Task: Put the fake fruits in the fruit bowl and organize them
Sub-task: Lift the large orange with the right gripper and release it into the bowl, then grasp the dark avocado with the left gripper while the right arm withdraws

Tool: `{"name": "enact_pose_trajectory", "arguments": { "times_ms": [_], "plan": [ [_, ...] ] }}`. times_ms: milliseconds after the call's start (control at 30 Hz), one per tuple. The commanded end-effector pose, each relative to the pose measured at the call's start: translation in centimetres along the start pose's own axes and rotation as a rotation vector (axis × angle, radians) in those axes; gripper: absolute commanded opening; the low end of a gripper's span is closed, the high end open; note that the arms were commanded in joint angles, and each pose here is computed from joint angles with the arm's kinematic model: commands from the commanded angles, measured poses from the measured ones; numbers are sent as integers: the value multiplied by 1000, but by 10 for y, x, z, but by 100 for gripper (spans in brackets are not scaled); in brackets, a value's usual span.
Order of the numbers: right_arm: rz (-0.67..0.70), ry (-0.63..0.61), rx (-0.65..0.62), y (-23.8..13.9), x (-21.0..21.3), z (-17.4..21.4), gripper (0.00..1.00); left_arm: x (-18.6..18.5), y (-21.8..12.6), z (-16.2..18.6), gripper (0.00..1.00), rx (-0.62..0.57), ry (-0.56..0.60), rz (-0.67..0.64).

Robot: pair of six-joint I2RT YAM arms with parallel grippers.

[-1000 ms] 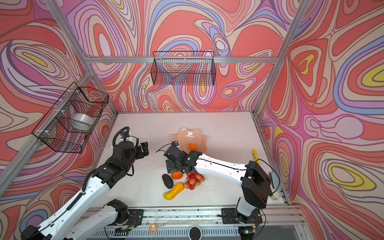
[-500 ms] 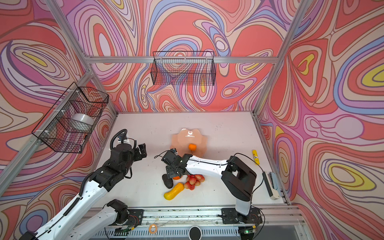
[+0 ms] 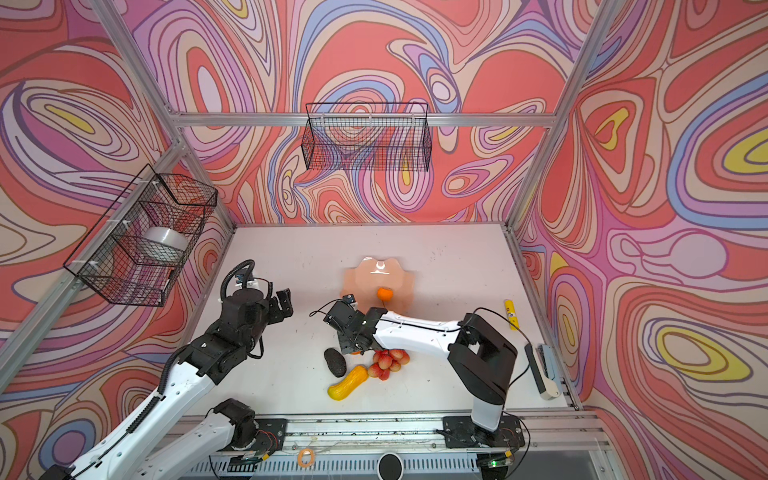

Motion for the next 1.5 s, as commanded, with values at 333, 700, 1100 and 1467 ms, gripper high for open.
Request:
{"name": "enact_pose_trajectory", "arguments": {
  "times_ms": [333,700,1100,1467],
  "plan": [
    [23,60,-281,-53,-67,-116,38,-4,0,34,92,166,-92,73],
    [45,38,-201,56,-94,-160,39,-23,-6,77,87,447,-131,193],
    [25,64,-180,79,-101,-160,74,-46,-20,130,86,594,-88,231],
    [-3,127,-539,-61,-117,-207,98,-81,-25,184,85,732,-54,271]
  ]
}}
Point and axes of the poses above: each gripper's point midway between its finger pads, its own y axis out along the fingers, its own x axis along the line the jaws close on, z = x × y, the point moved 3 cm from there along -y, back along the fingers, and after that the axes turned 2 degrees about -y, right-handed, at the moved point
